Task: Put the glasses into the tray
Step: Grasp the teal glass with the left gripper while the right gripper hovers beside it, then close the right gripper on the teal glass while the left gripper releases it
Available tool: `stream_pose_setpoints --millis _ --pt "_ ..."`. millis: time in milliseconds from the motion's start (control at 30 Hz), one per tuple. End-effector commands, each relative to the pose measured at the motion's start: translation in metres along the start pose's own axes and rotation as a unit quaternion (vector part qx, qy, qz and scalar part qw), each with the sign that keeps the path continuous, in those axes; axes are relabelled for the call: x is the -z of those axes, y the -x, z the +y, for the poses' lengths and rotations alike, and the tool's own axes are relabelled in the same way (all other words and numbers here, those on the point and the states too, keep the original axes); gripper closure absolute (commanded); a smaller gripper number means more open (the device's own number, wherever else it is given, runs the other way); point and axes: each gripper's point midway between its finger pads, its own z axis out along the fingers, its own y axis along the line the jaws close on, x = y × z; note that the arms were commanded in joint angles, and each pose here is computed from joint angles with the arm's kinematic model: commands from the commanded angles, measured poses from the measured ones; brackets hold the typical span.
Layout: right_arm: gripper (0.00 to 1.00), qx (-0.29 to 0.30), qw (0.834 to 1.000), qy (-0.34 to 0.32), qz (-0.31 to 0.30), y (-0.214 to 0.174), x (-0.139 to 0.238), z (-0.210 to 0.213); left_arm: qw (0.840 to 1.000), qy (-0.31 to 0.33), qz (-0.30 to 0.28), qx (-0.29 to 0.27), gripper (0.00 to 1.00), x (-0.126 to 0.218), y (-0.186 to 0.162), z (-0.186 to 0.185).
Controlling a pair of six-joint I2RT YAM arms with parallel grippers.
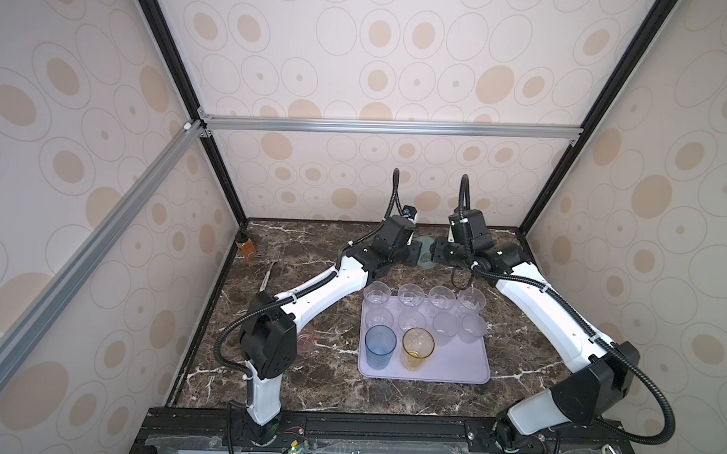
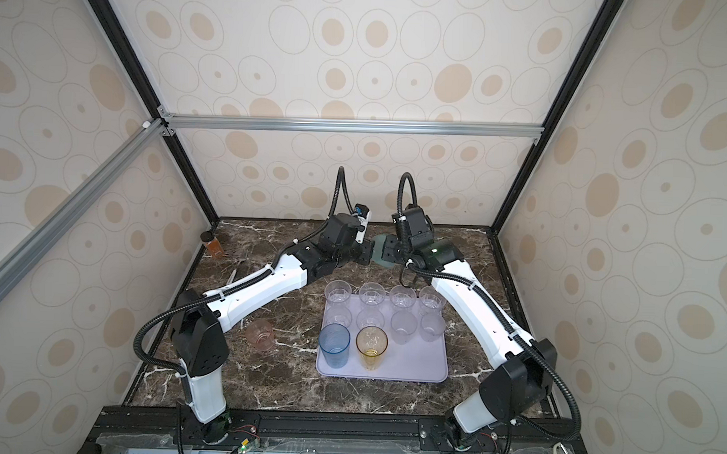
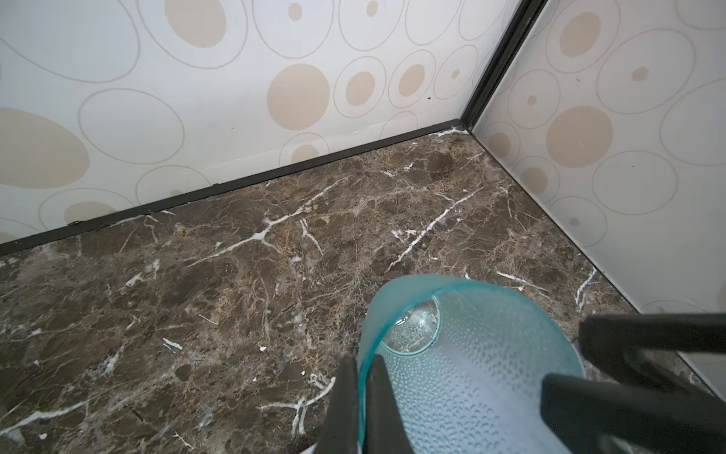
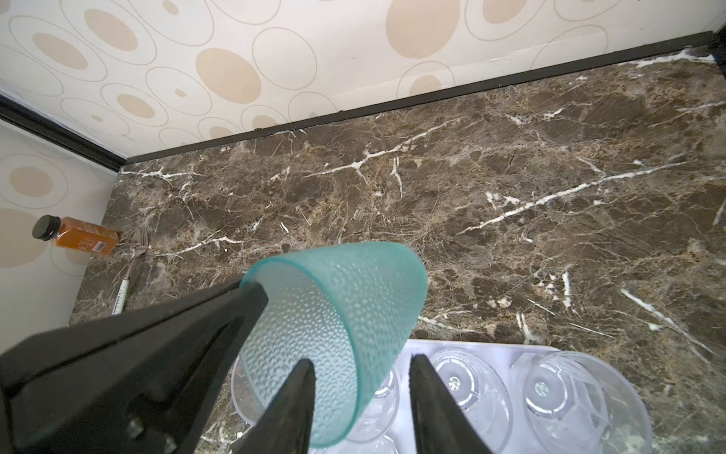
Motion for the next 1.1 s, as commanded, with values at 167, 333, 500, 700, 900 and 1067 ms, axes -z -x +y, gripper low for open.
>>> stream_pose_setpoints --millis 167,333,500,700,900,1067 --pt "0.76 0.073 0.994 -0.077 -0.006 -0.003 -0.002 -0.005 0.997 -0.023 -0.056 0.037 1.00 0.040 0.026 -0.014" --pt "0.82 0.105 0.989 -0.108 0.000 -0.007 -0.006 -0.004 0.998 -0.024 -0.051 0.036 1.00 0.042 0.020 -0.017" --pt "0.93 0.120 0.985 -0.120 -0.004 -0.006 -0.004 -0.003 0.997 -0.028 -0.059 0.038 0.97 0.049 0.024 -0.020" --pt "1.00 0.125 0.985 -0.119 -0.012 0.000 0.003 0.000 0.993 -0.070 -0.074 0.052 0.71 0.062 0.030 -0.033" --pt "1.00 0.135 0.984 -0.119 -0.018 0.006 0.010 -0.001 0.990 -0.083 -0.100 0.049 0.57 0.085 0.041 -0.034" --pt "1.00 0.137 0.984 -0.111 -0.018 0.011 0.033 -0.006 0.990 -0.067 -0.123 0.023 0.49 0.105 0.038 -0.022"
